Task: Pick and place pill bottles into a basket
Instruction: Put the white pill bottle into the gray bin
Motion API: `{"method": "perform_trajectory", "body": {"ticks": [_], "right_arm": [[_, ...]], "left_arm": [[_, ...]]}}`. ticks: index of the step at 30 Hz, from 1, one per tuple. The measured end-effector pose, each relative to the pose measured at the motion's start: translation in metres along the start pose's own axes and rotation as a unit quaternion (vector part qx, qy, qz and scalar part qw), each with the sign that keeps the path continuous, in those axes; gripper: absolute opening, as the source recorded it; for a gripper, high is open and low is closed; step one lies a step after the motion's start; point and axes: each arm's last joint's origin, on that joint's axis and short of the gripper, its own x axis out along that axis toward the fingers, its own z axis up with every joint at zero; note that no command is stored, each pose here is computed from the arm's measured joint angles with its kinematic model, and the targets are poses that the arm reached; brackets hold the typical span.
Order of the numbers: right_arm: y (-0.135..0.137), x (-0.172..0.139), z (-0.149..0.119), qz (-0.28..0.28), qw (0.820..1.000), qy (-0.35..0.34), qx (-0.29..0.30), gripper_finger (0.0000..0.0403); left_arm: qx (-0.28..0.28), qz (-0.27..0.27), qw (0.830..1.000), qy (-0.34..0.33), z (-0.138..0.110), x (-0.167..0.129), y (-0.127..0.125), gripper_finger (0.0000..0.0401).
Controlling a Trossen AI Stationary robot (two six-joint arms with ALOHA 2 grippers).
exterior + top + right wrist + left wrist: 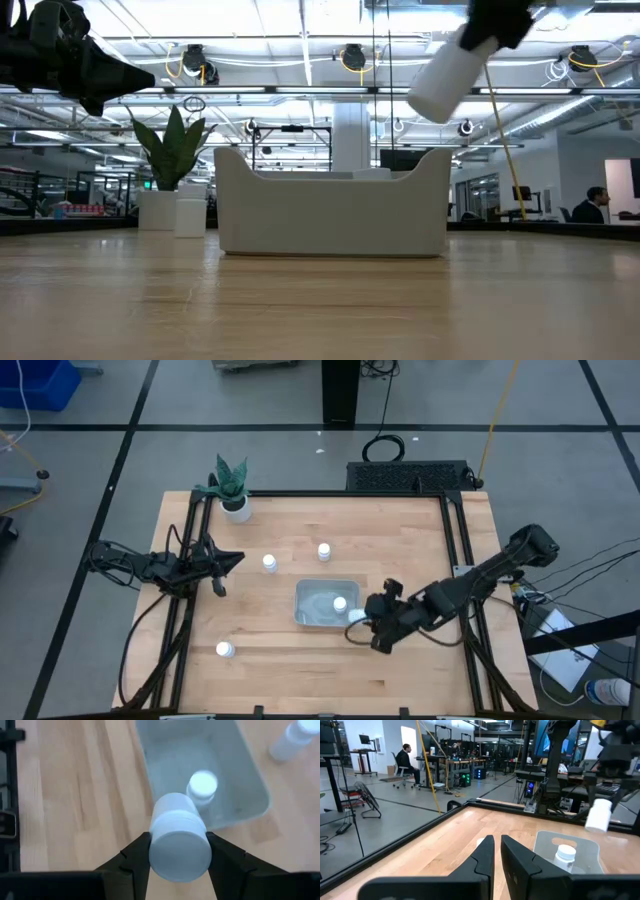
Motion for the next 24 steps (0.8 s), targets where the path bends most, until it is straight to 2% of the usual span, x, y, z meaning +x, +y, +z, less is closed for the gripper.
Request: {"method": "perform_trajectory", "body": {"ticks": [9,24], "right_arm": [[-0.027,0.023,0.024,0.03,0.999,0.029,-0.011,0.0148],[-0.031,0.027,0.038,0.078,0.997,0.001,-0.023,0.0148]], "left_arm": [[0.0,0.0,1.0,0.001,0.0,0.0,0.0,0.0037],[0.002,0.0,1.0,0.003,-0.001,0.0,0.0,0.0037]]}}
